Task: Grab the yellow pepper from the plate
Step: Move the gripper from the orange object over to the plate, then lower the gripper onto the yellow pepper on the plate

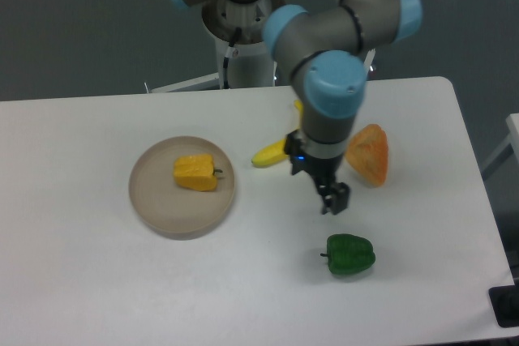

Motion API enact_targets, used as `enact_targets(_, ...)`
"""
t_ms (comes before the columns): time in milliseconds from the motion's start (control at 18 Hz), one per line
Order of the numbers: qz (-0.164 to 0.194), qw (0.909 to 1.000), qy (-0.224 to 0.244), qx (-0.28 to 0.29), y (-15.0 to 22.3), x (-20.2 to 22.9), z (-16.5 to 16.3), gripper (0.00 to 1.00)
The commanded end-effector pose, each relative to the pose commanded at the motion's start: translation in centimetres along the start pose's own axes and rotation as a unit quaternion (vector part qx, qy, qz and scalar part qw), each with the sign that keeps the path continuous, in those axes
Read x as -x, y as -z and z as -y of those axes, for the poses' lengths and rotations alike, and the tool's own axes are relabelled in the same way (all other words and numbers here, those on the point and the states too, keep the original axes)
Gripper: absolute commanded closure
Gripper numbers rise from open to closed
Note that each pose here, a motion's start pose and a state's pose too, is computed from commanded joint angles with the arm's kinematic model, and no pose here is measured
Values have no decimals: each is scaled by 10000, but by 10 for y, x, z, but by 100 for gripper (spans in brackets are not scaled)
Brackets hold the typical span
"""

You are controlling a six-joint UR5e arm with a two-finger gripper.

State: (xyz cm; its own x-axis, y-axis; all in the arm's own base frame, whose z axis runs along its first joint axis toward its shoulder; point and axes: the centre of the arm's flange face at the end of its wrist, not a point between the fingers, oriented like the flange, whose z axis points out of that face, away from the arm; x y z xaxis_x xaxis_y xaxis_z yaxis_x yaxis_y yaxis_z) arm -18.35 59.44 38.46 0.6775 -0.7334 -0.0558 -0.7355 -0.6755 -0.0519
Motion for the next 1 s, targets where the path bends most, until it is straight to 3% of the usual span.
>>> enact_targets(444,-95,9989,-464,64,-10,-33,50,0)
enact_targets(1000,-209,9970,-743,83,-25,-53,76,0)
